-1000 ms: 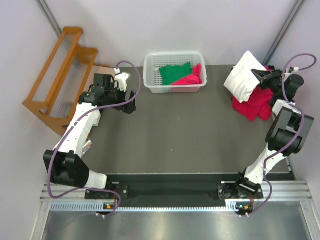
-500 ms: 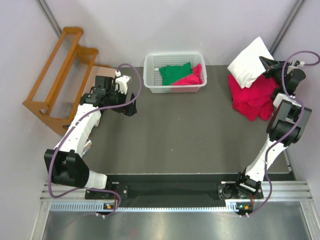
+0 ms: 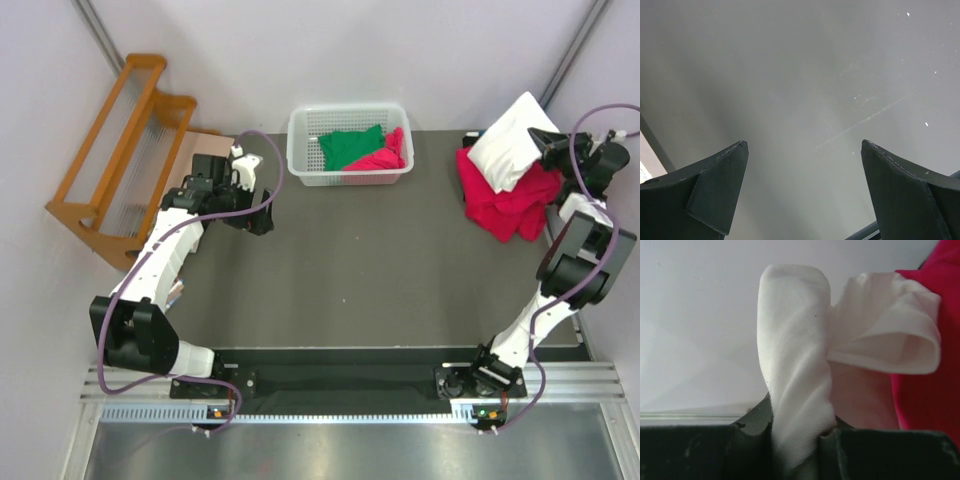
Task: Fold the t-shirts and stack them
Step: Neatly place the folded tshirt to the corner
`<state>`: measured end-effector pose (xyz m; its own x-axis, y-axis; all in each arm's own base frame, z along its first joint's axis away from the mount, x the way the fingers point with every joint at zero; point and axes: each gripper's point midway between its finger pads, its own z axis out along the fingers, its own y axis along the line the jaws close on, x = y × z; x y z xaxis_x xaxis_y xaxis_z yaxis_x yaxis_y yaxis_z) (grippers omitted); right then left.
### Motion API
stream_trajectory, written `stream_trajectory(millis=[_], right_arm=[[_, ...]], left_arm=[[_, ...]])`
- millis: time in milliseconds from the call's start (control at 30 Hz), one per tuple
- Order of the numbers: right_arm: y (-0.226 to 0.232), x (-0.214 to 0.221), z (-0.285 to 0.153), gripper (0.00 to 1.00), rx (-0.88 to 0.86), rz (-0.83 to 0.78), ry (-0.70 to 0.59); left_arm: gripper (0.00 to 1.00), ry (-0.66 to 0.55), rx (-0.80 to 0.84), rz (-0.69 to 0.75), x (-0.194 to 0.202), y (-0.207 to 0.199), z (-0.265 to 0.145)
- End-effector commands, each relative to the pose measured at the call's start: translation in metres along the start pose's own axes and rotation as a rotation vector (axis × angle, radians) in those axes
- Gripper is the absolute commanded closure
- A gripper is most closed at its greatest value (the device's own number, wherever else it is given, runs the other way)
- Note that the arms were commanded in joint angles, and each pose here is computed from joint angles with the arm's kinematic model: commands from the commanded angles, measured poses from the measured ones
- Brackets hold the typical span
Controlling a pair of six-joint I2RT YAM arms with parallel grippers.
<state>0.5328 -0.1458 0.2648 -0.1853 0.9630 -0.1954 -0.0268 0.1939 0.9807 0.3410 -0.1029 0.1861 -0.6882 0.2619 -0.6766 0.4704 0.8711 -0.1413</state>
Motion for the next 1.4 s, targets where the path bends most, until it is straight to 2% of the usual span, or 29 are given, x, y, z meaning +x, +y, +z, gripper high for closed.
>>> stream_trajectory(millis=[0,300,333,367,433,467,533,567,733,767,800,867,900,933,967,1033,1200,1300,1367], right_arm=[[0.014,-0.053,-0.042,1.0,0.032,-0.213,-0.218],[-0.095,-0.025,-0.059,1.0,0.333,-0.123,-0.161],[-0.105,-0.022,-0.06,0.95,0.357,-0.098,-0.15],[-0.116,-0.02,-0.059,0.7,0.385,-0.074,-0.138],[-0.124,-0.013,-0.059,0.44,0.422,-0.067,-0.117],[-0.118,-0.021,-0.059,0.26,0.447,-0.108,-0.155],[-0.113,-0.016,-0.061,0.13,0.527,-0.215,-0.152],[-0.085,-0.029,-0.064,0.02,0.529,-0.297,-0.224],[0.004,-0.038,-0.068,0.0,0.526,-0.563,-0.353],[0.045,-0.039,-0.067,0.0,0.497,-0.628,-0.417],[0.055,-0.037,-0.071,0.0,0.53,-0.684,-0.425],[0.111,-0.034,-0.073,0.0,0.498,-0.772,-0.511],[0.118,-0.03,-0.077,0.0,0.536,-0.815,-0.501],[0.155,-0.024,-0.076,0.0,0.498,-0.845,-0.528],[0.147,-0.025,-0.082,0.0,0.582,-0.851,-0.519],[0.176,-0.023,-0.085,0.0,0.571,-0.856,-0.539],[0.139,-0.014,-0.083,0.0,0.691,-0.813,-0.441],[0.127,0.005,-0.07,0.0,0.606,-0.783,-0.364],[0.107,0.026,-0.048,0.0,0.561,-0.748,-0.228]], left_arm=[[0.01,-0.025,-0.015,0.017,-0.005,0.003,-0.006],[0.01,-0.034,-0.006,0.017,-0.01,0.004,-0.008],[0.01,-0.033,-0.001,0.013,-0.01,0.003,-0.008],[0.01,-0.036,0.0,0.015,-0.011,0.003,-0.008],[0.01,-0.039,-0.001,0.016,-0.012,0.002,-0.01],[0.01,-0.036,0.0,0.016,-0.011,0.002,-0.01],[0.01,-0.031,0.002,0.017,-0.009,0.002,-0.01],[0.01,-0.03,0.002,0.015,-0.008,0.002,-0.009],[0.01,-0.02,0.014,0.012,-0.004,0.0,-0.008],[0.01,-0.022,0.016,0.013,-0.005,-0.001,-0.008],[0.01,-0.021,0.02,0.011,-0.005,-0.001,-0.008],[0.01,-0.018,0.029,0.008,-0.003,-0.003,-0.007],[0.01,-0.023,0.032,0.011,-0.004,-0.004,-0.008],[0.01,-0.022,0.035,0.011,-0.004,-0.004,-0.008],[0.01,-0.021,0.035,0.01,-0.003,-0.004,-0.008],[0.01,-0.02,0.032,0.01,-0.003,-0.004,-0.008],[0.01,-0.026,0.025,0.014,-0.002,-0.004,-0.012],[0.01,-0.02,0.023,0.017,0.0,-0.004,-0.011],[0.01,-0.017,0.013,0.017,0.001,-0.002,-0.011]])
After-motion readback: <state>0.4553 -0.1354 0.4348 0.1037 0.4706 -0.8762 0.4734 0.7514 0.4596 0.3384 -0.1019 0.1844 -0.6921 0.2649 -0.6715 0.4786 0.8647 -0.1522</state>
